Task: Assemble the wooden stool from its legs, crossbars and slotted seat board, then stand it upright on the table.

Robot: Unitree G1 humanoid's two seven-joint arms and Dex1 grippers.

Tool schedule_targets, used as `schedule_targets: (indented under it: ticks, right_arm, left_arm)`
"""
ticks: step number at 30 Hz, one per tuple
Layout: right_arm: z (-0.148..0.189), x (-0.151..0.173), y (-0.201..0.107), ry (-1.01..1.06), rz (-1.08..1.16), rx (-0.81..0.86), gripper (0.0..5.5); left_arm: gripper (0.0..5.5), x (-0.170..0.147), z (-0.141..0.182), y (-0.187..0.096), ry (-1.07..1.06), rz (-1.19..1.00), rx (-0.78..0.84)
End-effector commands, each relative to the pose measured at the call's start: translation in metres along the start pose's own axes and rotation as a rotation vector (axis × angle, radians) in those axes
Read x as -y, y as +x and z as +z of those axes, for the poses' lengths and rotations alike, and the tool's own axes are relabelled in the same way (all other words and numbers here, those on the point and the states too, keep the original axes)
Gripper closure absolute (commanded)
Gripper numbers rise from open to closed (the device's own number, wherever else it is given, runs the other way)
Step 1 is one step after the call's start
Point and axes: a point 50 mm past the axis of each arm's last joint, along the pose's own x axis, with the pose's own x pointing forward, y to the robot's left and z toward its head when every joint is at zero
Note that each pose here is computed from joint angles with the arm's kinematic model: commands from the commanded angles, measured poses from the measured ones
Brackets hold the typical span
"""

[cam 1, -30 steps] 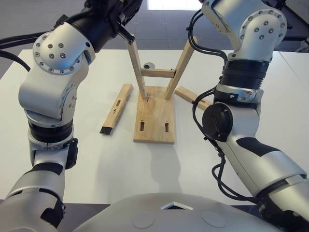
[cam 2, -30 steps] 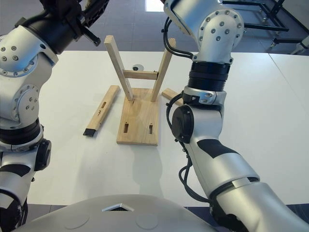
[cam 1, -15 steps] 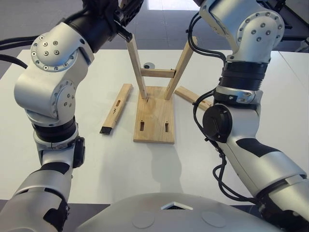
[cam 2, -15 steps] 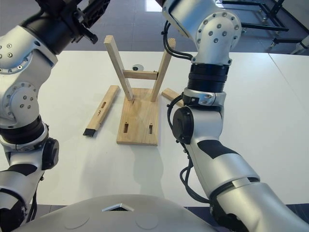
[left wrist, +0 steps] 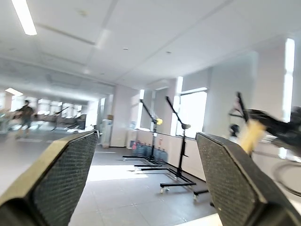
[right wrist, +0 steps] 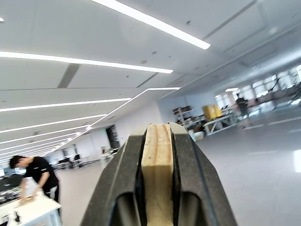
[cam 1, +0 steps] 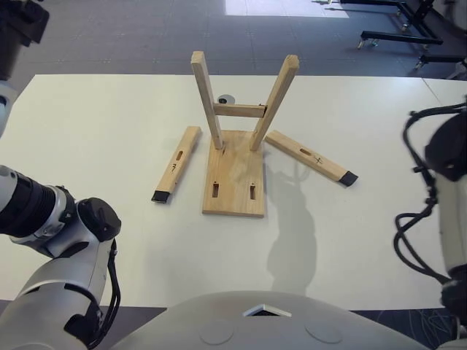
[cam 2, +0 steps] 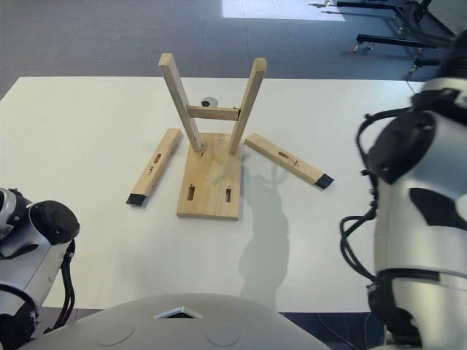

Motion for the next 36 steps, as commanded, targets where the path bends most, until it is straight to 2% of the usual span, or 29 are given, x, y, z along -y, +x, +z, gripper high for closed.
schedule_targets:
  ticks: [1,3,5,9,15,21,27,36]
  right_arm:
    - [0.003,0.023,-0.025,-0.098,0.047,-0.050,5.11]
    - [-0.023,0.039,-0.040,-0.071,0.085,-0.128,5.11]
    - [-0.074,0.058,-0.062,-0.011,0.103,-0.254,5.11]
    - [-0.150,0.071,-0.104,0.105,0.157,-0.420,5.11]
    - [-0.196,0.082,-0.151,0.159,0.133,-0.592,5.11]
    - [-0.221,0.084,-0.168,0.169,0.090,-0.643,5.11]
    - [-0.209,0.084,-0.148,0.157,0.090,-0.547,5.11]
    - [-0.220,0.085,-0.147,-0.038,0.074,-0.644,5.11]
  left_arm:
    - [1.72,-0.020,-0.013,-0.012,-0.042,0.128,-0.021]
    - [1.72,-0.029,-0.024,-0.021,-0.050,0.179,-0.052]
    - [1.72,-0.041,-0.040,-0.031,-0.084,0.227,-0.092]
    - [1.72,-0.055,-0.070,-0.042,-0.114,0.268,-0.184]
    - [1.72,-0.061,-0.099,-0.056,-0.152,0.279,-0.269]
    - [1.72,-0.060,-0.113,-0.054,-0.169,0.245,-0.309]
    - [1.72,-0.057,-0.117,-0.051,-0.176,0.214,-0.330]
    - [1.72,-0.052,-0.125,-0.052,-0.173,0.209,-0.364]
